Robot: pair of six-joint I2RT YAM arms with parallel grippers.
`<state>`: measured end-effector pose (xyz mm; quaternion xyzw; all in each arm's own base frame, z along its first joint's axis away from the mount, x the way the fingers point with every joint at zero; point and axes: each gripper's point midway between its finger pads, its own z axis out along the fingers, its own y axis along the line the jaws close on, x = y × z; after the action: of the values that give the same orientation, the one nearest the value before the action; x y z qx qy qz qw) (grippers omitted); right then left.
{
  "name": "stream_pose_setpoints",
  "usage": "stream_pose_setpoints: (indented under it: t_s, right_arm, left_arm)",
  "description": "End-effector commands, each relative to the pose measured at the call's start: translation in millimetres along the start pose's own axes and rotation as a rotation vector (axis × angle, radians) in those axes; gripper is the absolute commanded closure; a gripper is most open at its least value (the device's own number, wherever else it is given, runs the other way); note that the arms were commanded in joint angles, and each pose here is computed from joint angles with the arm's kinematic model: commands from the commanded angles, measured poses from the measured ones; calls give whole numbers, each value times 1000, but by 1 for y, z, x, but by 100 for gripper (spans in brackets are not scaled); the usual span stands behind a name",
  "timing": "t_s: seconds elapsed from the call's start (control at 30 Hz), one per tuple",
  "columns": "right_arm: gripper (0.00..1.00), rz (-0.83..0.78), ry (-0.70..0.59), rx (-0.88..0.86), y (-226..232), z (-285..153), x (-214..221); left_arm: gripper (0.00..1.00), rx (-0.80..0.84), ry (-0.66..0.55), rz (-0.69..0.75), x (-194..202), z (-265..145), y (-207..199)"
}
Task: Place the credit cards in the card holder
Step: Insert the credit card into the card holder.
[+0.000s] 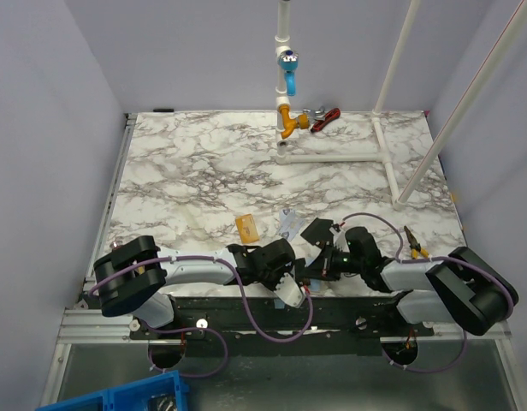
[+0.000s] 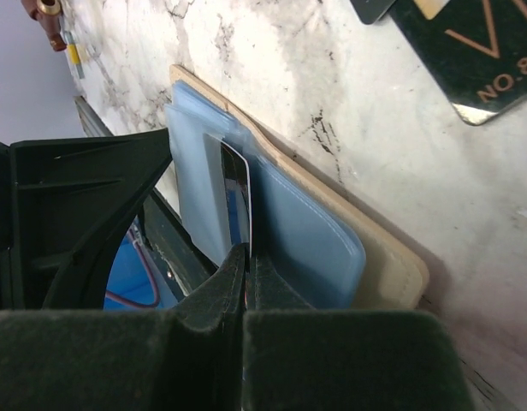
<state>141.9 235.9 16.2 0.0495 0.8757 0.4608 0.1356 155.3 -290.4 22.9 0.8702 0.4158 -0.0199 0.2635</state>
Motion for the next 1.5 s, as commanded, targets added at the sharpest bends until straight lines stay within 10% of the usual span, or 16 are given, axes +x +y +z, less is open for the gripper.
stream_pose_setpoints:
  t_s: [0.0,0.9,1.07,1.23,1.47]
  right_arm:
    - [99,0,84,83,-22,0,22]
    - [98,-1,-30,163,-16,17,-14]
    - [74,-30,-16,208,-17,9,-14]
    - [28,-77,-28,292,-16,-7,-20]
    - [25,-85,-18,333,-9,-13,-26]
  left_arm:
    - [100,49,15,-16,2,4,-11]
    - [100,145,-51,-58,-16,-5,-38]
    - [100,135,-41,-49,-14,-3,-37]
    - [100,88,-25,-41,-8,-2,-29]
    - [100,50,-77,-118,-14,-9,-14]
